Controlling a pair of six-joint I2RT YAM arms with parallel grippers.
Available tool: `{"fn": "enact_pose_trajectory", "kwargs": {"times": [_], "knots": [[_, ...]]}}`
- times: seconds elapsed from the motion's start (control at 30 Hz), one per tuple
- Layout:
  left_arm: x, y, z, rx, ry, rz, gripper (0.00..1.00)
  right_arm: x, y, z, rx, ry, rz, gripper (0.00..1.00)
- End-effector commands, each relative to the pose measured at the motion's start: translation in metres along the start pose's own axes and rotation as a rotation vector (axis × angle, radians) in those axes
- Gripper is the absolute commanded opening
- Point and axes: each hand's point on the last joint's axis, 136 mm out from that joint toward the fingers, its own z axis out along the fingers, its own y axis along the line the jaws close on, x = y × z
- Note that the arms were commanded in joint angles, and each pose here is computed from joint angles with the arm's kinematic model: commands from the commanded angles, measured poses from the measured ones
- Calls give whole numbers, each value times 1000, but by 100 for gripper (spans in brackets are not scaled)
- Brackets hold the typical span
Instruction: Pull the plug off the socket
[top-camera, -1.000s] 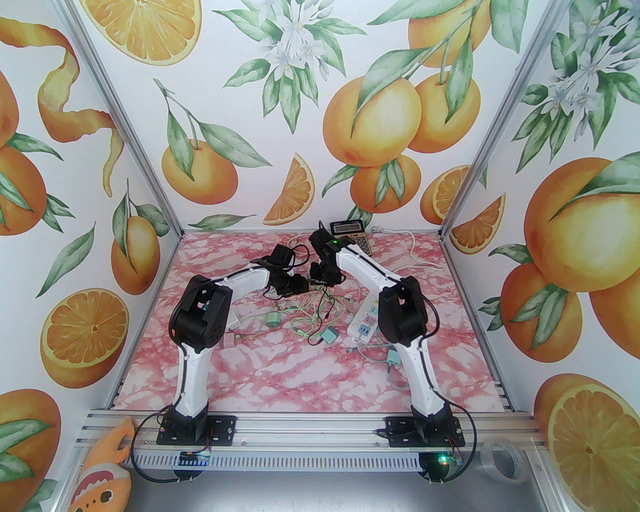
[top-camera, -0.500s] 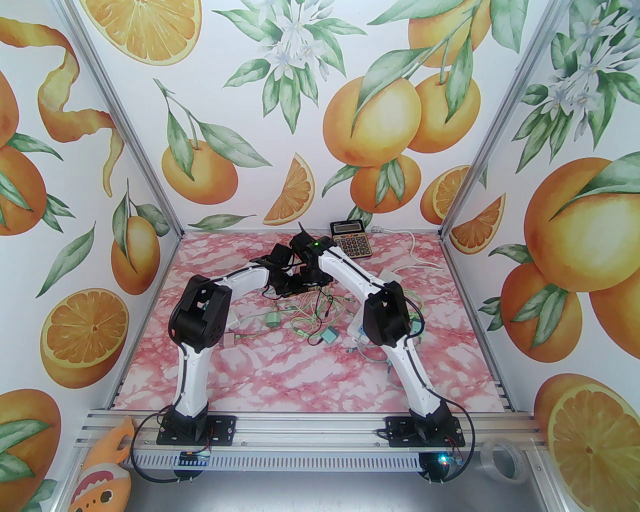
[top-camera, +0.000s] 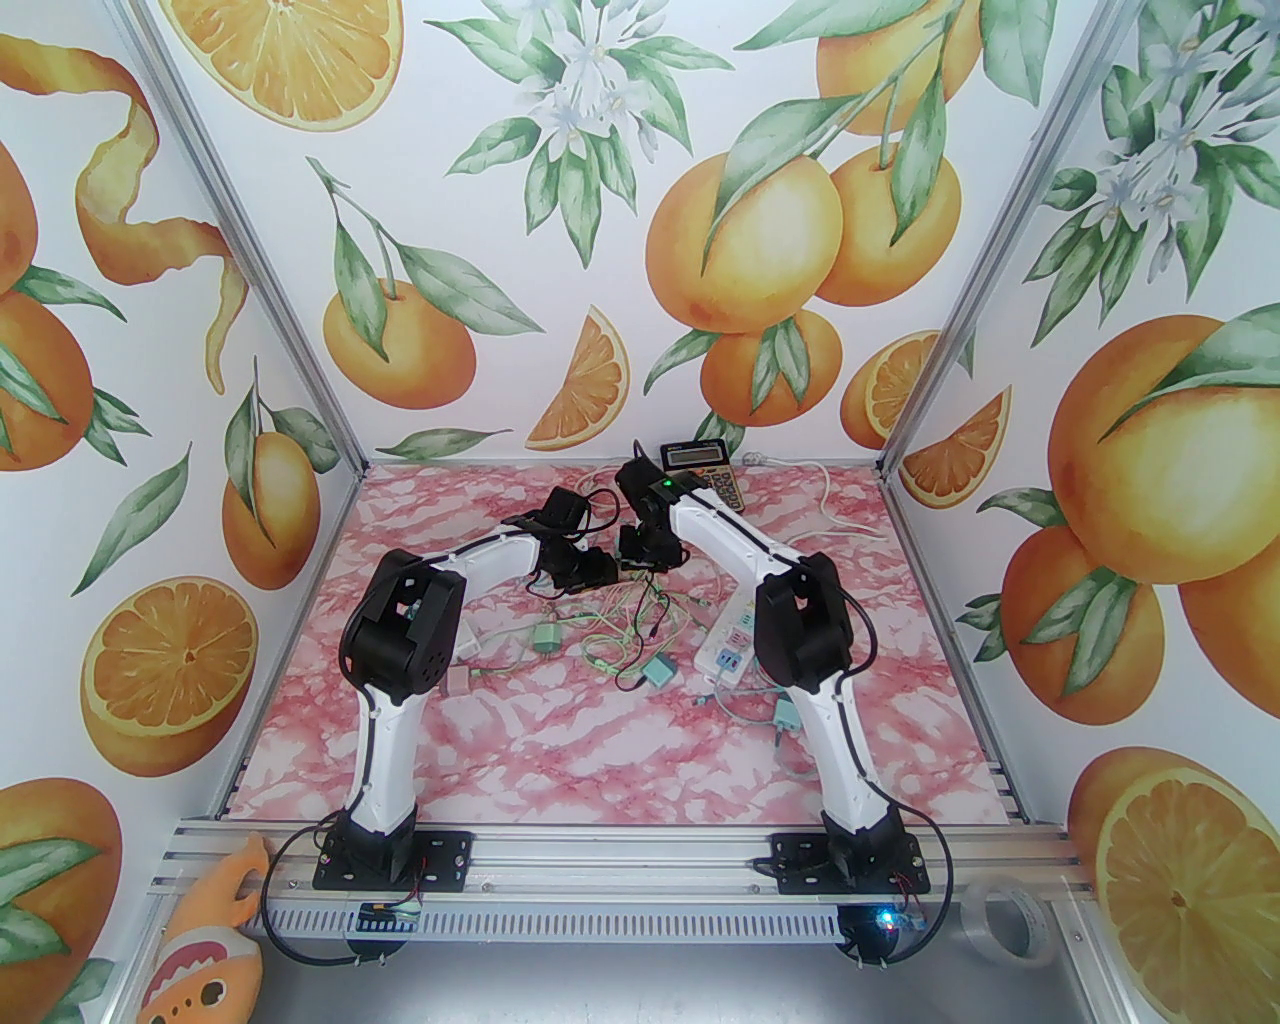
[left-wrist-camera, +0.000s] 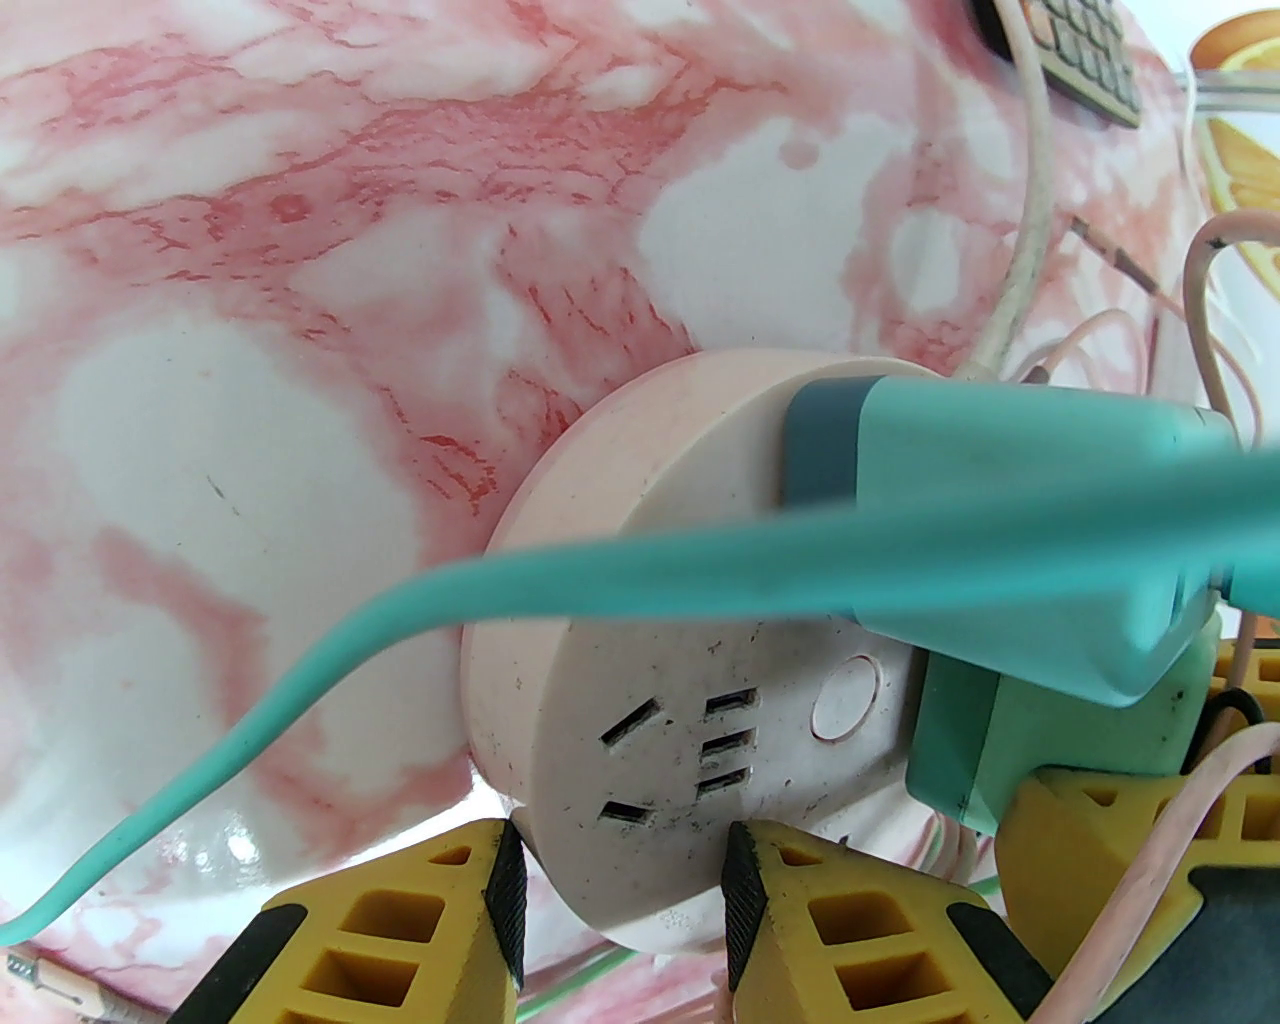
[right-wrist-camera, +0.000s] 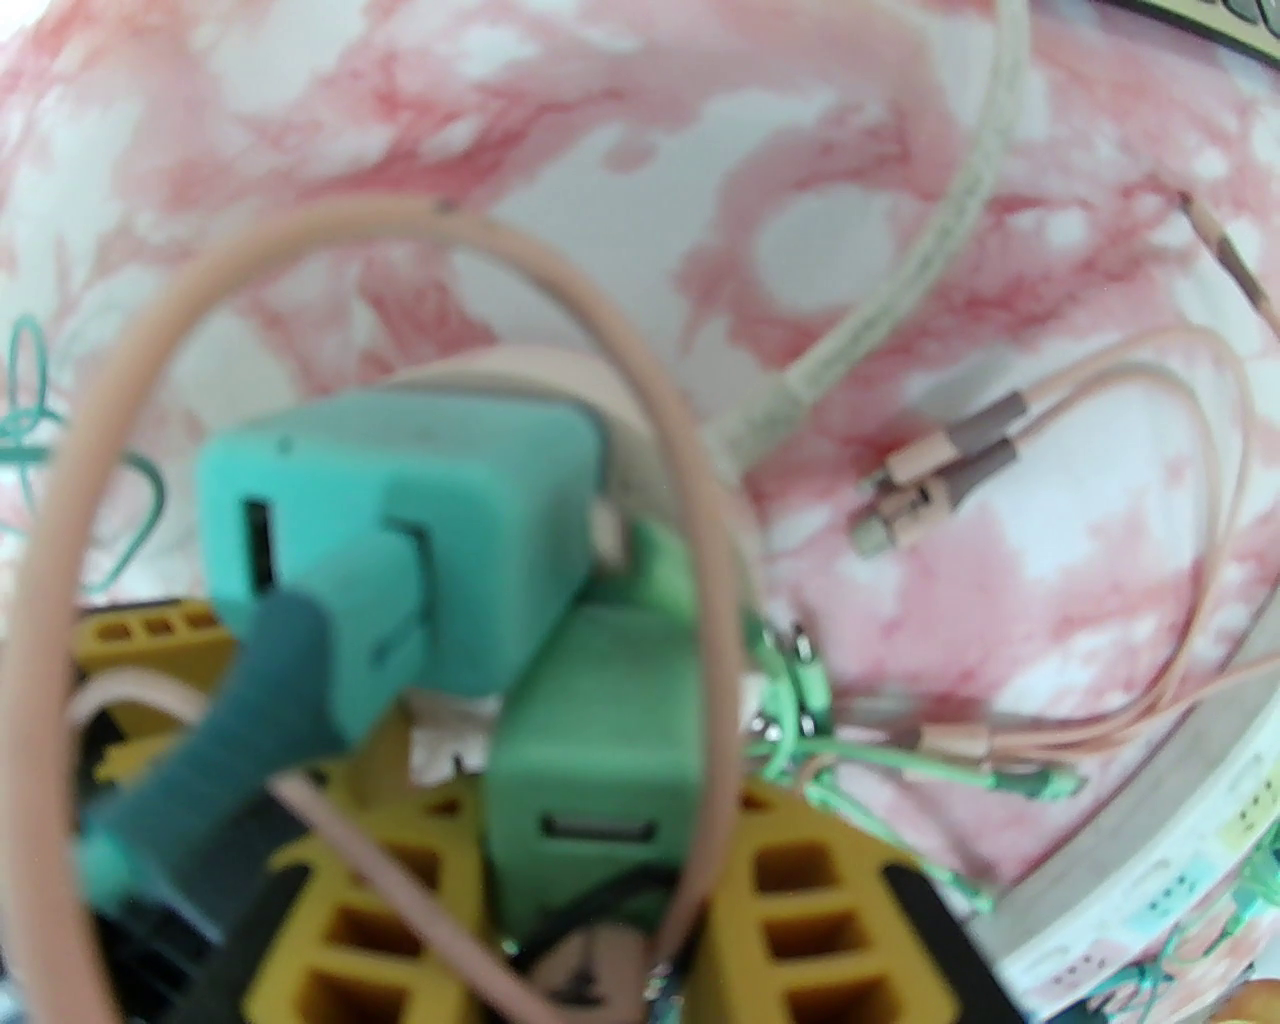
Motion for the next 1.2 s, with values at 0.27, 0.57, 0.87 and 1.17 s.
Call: {"fn": "enact_pose_trajectory", "kwargs": {"times": [0.27, 0.57, 0.87, 1.17], "knots": [[73, 71, 47, -242, 224, -42, 16, 35, 72, -10, 46, -8, -265, 23], [76, 74, 47, -251, 231, -43, 16, 0, 23, -32, -78, -38, -32, 23], [77, 75, 50, -248, 238, -46, 16, -11, 17, -39, -144, -47, 29, 23], [57, 59, 38, -176, 178, -52, 18, 22, 56, -16, -63, 13, -191, 23]]}}
